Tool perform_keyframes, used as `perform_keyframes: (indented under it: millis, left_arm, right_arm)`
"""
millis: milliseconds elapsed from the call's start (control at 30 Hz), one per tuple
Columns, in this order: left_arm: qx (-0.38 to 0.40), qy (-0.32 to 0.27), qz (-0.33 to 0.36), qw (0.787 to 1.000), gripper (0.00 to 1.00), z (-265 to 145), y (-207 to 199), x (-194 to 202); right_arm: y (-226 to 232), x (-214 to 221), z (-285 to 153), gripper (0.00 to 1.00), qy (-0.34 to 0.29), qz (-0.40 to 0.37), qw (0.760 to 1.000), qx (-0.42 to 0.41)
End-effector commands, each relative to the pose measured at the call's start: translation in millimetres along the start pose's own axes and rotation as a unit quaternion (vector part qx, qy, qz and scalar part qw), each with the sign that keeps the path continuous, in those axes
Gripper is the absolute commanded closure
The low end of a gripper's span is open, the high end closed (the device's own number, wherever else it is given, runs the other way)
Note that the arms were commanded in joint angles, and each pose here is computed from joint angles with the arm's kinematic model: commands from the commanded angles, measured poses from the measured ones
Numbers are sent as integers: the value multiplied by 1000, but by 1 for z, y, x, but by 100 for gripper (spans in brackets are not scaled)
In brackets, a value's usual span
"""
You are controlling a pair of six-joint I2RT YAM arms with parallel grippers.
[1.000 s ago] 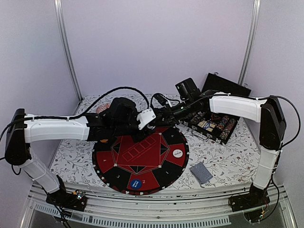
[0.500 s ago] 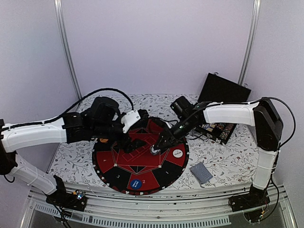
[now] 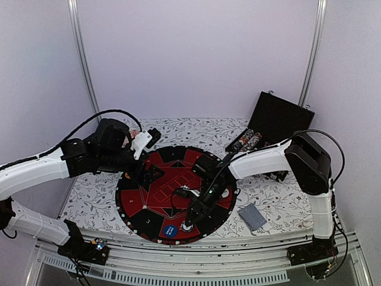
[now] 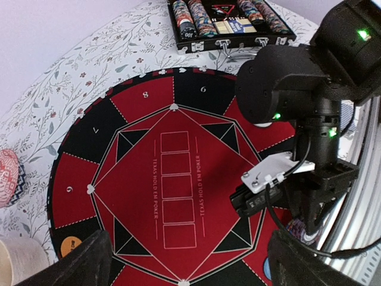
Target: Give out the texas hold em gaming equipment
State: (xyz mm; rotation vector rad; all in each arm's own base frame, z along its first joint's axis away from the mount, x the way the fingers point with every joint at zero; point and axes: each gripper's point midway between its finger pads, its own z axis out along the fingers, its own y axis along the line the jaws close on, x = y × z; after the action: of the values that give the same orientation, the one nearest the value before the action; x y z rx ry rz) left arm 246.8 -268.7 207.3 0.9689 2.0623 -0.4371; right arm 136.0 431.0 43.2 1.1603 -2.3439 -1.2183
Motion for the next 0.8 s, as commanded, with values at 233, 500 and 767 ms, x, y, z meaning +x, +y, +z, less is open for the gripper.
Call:
perform_keyframes:
  millis: [233, 500, 767]
  left_arm:
    - [-6, 8, -26, 1000, 7, -2, 7, 6]
    - [-4, 7, -23, 1000, 7, -2, 7, 4]
    - [-4, 4, -19, 1000, 7, -3, 7, 3]
  right_arm:
    - [-18, -5, 6, 91, 16, -13, 999, 36]
    - [-32, -15, -2, 68, 3, -6, 998, 67]
    - [-48, -20, -3, 55, 5, 3, 994, 113]
